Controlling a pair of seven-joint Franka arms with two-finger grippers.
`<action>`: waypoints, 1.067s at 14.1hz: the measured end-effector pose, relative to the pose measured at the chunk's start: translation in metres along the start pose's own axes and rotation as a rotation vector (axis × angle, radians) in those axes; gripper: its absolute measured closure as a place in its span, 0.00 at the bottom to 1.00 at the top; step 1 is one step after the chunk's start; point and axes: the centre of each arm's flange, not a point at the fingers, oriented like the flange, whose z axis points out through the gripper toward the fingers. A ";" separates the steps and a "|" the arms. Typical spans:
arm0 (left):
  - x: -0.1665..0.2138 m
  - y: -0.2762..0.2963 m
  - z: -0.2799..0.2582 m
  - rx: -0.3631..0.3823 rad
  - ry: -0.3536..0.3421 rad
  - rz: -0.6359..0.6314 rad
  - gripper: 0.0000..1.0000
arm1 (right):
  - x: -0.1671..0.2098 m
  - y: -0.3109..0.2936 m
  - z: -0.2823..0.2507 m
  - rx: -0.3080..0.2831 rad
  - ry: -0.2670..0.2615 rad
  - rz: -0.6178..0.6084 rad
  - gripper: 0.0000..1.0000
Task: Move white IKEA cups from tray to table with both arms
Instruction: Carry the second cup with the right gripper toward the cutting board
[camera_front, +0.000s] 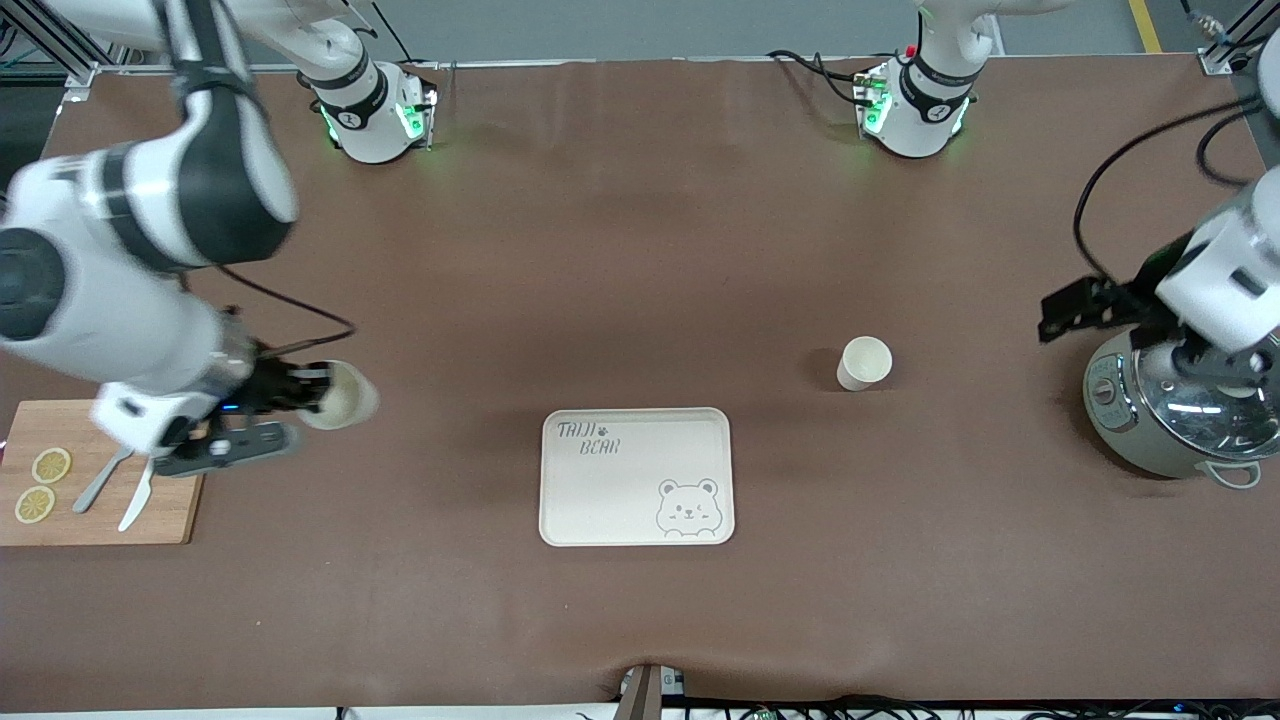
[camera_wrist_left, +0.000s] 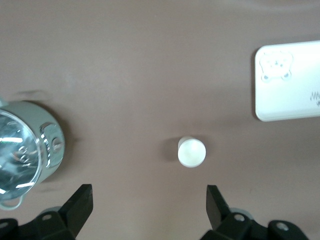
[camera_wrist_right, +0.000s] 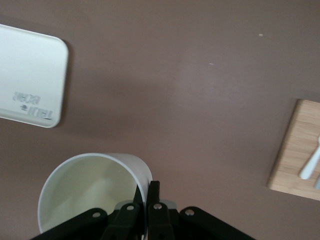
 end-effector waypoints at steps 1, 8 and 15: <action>-0.005 -0.002 -0.007 -0.005 0.004 -0.004 0.00 | -0.005 0.033 0.004 0.004 -0.003 -0.016 0.97; -0.005 -0.004 0.001 -0.010 -0.021 -0.007 0.00 | -0.011 0.122 0.117 -0.021 0.101 -0.017 0.97; -0.025 0.003 -0.021 0.015 -0.027 0.024 0.00 | -0.019 0.133 0.218 0.051 0.136 0.043 0.97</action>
